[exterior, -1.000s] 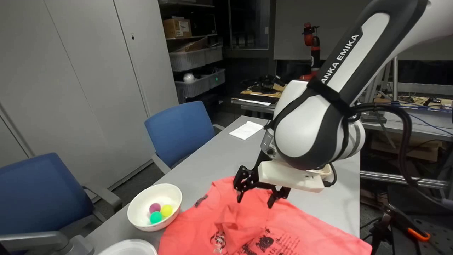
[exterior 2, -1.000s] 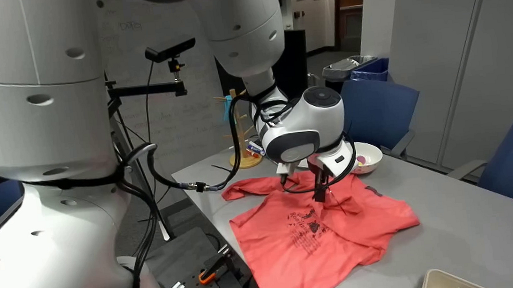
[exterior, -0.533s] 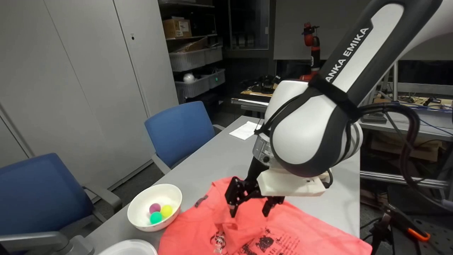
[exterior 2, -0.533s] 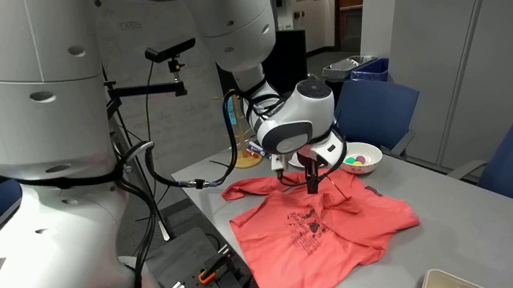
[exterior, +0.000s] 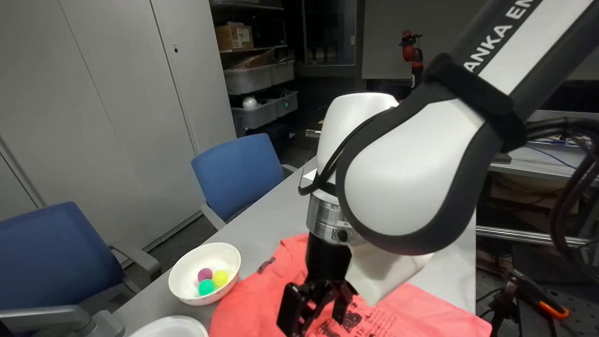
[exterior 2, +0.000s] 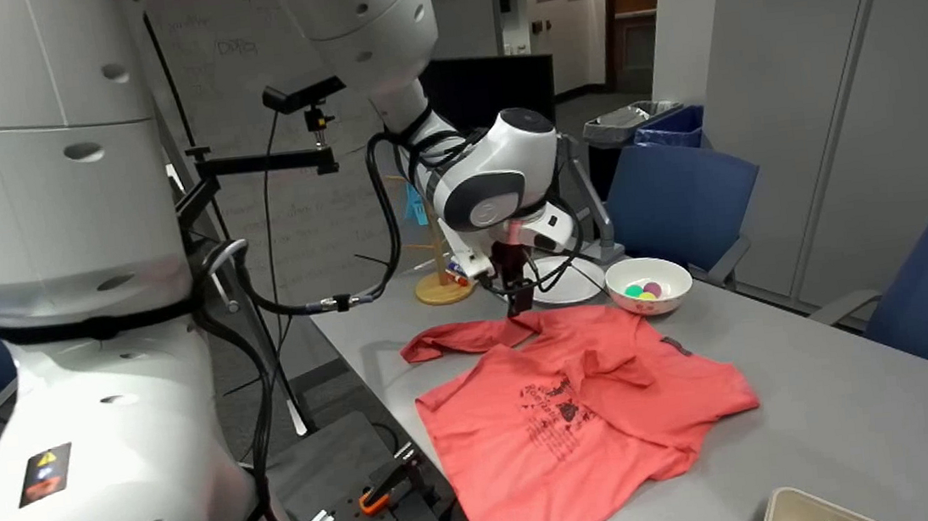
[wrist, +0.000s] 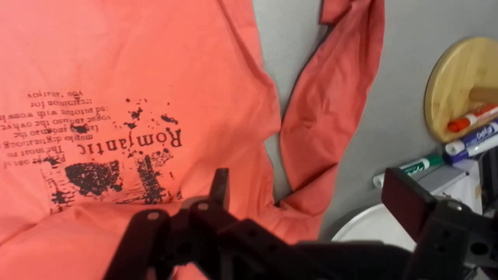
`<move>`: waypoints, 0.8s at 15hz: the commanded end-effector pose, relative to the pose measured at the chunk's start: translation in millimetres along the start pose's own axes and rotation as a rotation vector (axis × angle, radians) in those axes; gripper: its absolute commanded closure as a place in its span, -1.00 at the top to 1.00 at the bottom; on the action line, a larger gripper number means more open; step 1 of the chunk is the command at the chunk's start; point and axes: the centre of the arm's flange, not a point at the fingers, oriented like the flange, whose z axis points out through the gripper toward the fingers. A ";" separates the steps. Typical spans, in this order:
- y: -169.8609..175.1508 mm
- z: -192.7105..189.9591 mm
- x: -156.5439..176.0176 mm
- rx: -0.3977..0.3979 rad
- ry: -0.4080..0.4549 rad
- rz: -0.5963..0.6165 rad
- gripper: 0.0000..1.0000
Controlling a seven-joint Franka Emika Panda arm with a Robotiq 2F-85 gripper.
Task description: Fold up the peach sweat shirt on the table.
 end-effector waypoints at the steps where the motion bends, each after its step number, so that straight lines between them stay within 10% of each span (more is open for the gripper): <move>1: -1.5 2.8 -3.1 -0.005 -0.020 -0.032 1.00; 12: -39.3 45.2 -32.3 -0.066 -0.095 -0.480 1.00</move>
